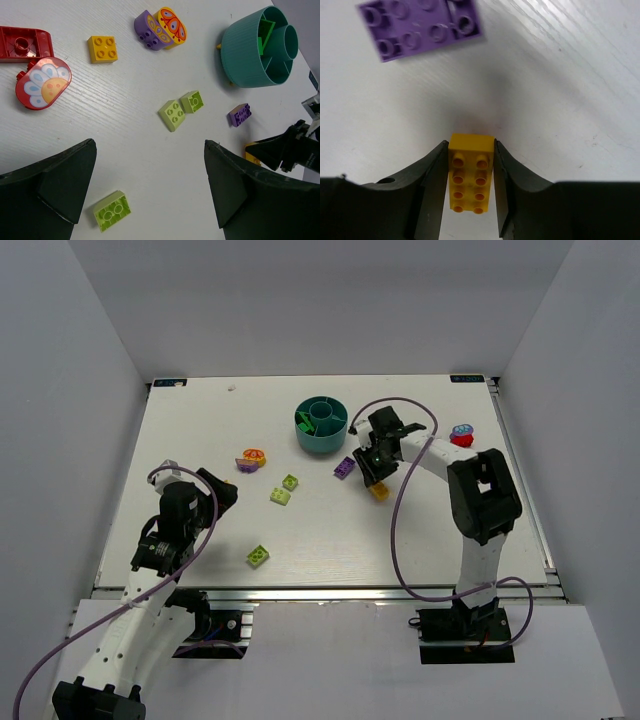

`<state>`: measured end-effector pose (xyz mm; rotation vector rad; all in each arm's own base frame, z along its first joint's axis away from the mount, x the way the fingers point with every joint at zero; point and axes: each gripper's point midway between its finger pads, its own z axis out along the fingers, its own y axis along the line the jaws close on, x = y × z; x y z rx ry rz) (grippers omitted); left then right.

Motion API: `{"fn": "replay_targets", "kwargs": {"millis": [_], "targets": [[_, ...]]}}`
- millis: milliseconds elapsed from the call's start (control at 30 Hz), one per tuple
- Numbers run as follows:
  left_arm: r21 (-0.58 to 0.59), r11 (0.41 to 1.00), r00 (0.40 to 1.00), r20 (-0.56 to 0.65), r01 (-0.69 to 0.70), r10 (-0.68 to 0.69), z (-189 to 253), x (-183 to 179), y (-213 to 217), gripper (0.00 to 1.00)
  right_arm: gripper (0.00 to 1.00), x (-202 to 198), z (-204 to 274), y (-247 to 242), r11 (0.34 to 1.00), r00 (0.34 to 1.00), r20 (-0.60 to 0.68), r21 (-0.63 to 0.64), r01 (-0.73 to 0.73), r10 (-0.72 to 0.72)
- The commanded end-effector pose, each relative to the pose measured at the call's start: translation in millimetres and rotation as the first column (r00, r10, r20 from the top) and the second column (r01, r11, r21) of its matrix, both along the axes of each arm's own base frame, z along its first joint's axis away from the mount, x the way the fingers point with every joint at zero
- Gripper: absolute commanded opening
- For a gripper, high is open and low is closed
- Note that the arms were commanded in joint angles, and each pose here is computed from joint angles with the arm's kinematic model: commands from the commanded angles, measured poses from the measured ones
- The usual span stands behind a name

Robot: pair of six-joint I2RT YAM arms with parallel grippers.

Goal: Sort the legos into containers by color

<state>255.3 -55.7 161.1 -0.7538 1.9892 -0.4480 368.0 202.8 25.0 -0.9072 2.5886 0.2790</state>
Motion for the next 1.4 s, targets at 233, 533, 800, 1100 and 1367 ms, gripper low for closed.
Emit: {"fn": "replay_targets", "kwargs": {"millis": [233, 533, 800, 1100, 1367], "targets": [[0.002, 1.0, 1.0, 0.011, -0.019, 0.019, 6.5, 1.8, 3.3, 0.97, 0.0, 16.6, 192.8, 69.7, 0.711, 0.799, 0.533, 0.445, -0.544, 0.277], [-0.006, 1.0, 1.0, 0.008, -0.02, 0.02, 6.1, 1.6, 2.1, 0.97, 0.0, 68.9, 257.5, 91.0, 0.63, 0.705, 0.709, 0.554, -0.545, -0.014], [-0.012, 1.0, 1.0, -0.015, -0.026, 0.026, -0.3, -0.4, 2.2, 0.97, 0.0, 98.5, 258.0, 103.7, 0.6, 0.649, 0.749, 0.581, -0.55, -0.13], [-0.012, 0.999, 0.999, -0.042, -0.032, 0.032, -4.2, 1.2, 1.9, 0.97, 0.0, 100.7, 232.8, 110.1, 0.547, 0.651, 0.74, 0.621, -0.562, -0.171], [-0.002, 0.999, 0.997, -0.073, -0.033, 0.033, -11.3, 6.5, 1.0, 0.97, 0.06, 117.2, 212.3, 117.7, 0.539, 0.634, 0.749, 0.62, -0.57, -0.191]]}}
